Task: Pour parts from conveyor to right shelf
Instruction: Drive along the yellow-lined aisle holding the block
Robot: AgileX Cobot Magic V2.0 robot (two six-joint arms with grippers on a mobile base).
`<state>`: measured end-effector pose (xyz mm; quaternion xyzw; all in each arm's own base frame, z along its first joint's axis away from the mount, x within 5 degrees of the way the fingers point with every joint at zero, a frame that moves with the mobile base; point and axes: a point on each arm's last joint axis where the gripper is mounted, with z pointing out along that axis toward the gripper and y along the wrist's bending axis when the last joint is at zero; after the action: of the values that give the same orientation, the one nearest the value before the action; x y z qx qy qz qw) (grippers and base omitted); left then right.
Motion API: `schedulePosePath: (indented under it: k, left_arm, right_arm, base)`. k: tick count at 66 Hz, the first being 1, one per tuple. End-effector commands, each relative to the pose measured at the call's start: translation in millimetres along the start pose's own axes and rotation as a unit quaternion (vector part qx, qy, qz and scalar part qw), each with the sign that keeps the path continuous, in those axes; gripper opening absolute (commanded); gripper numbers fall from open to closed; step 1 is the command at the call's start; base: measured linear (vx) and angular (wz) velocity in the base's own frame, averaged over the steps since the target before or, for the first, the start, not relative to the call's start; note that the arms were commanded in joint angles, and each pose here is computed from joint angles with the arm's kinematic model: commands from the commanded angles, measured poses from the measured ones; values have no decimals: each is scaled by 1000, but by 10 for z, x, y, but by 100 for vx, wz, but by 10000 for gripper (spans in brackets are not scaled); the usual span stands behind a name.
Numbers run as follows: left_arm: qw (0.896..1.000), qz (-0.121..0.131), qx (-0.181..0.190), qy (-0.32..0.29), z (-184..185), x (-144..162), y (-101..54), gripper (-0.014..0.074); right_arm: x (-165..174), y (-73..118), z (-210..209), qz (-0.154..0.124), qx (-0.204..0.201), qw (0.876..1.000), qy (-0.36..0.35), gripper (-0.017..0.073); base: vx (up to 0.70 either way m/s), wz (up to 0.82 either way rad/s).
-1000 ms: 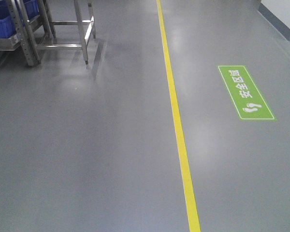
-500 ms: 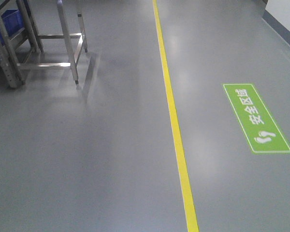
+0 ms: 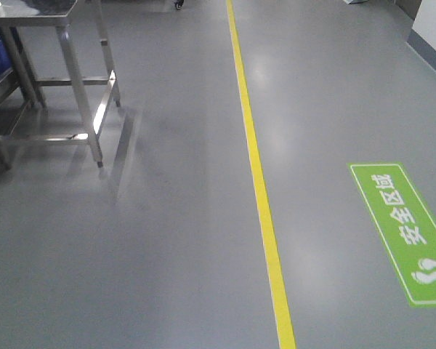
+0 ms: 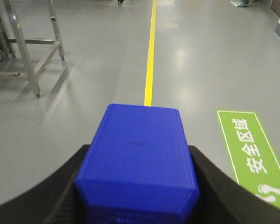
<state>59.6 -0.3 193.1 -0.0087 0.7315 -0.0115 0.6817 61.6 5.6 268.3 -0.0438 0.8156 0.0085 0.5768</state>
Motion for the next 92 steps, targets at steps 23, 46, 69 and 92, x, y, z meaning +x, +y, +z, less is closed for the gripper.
schedulePosePath:
  k: [23,46,69,92]
  left_arm:
    - [999,-8,0,-41,1,-129,-2,-6]
    - [999,-8,0,-41,1,-129,-2,-6]
    - [999,-8,0,-41,1,-129,-2,-6]
    - [999,-8,0,-41,1,-129,-2,-6]
  right_arm:
    - [-151,-17,-21,-2,8,999,-44,-5]
    - [-151,-17,-21,-2,8,999,-44,-5]
    - [-151,-17,-21,-2,8,999,-44,-5]
    - [-151,-17,-21,-2,8,999,-44,-5]
  base:
    - [74,-14]
    - [75,-16]
    - [76,-8]
    - [76,5]
